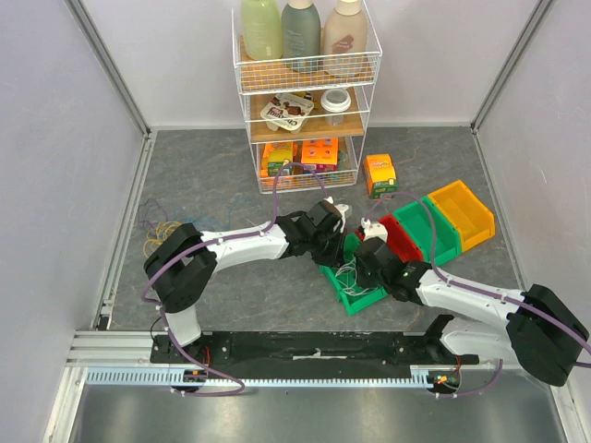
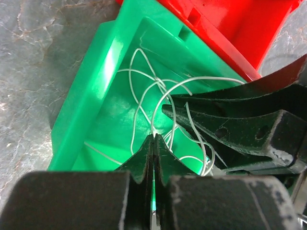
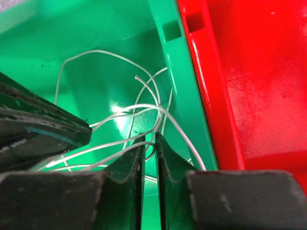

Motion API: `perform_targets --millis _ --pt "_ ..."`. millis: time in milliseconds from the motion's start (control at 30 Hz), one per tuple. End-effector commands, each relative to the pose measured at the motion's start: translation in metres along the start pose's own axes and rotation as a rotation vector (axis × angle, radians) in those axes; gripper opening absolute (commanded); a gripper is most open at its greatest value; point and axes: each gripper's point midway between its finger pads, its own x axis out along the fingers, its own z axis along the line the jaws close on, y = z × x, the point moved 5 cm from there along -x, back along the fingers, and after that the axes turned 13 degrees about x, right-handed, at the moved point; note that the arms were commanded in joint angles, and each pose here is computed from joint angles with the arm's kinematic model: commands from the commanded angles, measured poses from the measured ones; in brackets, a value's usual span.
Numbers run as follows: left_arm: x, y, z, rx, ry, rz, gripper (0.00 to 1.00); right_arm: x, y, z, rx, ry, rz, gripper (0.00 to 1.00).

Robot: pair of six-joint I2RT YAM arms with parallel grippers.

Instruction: Untangle the cables

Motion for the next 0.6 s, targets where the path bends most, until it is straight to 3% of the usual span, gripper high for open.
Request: perform_targets --millis 0,267,467,567 --pt "0.006 0.008 0.009 -0.041 -0.056 -0.005 0.02 -0.008 -0.021 0.013 -0.020 -0.027 -0.049 0.23" --pt "-0.001 -0.007 0.016 0.001 -0.153 -0.016 0.02 -0.056 -0.045 0.019 -0.059 -0.082 -0.109 0.58" --pt "-0.003 -0.006 0.015 -0.005 -0.145 -0.013 0.02 -0.089 -0.046 0.017 -0.008 -0.143 -0.109 0.71" --pt "-0.003 -0.006 0.014 -0.005 -0.140 -0.012 0.02 -0.091 -0.030 0.020 0.045 -0.215 -0.039 0.75"
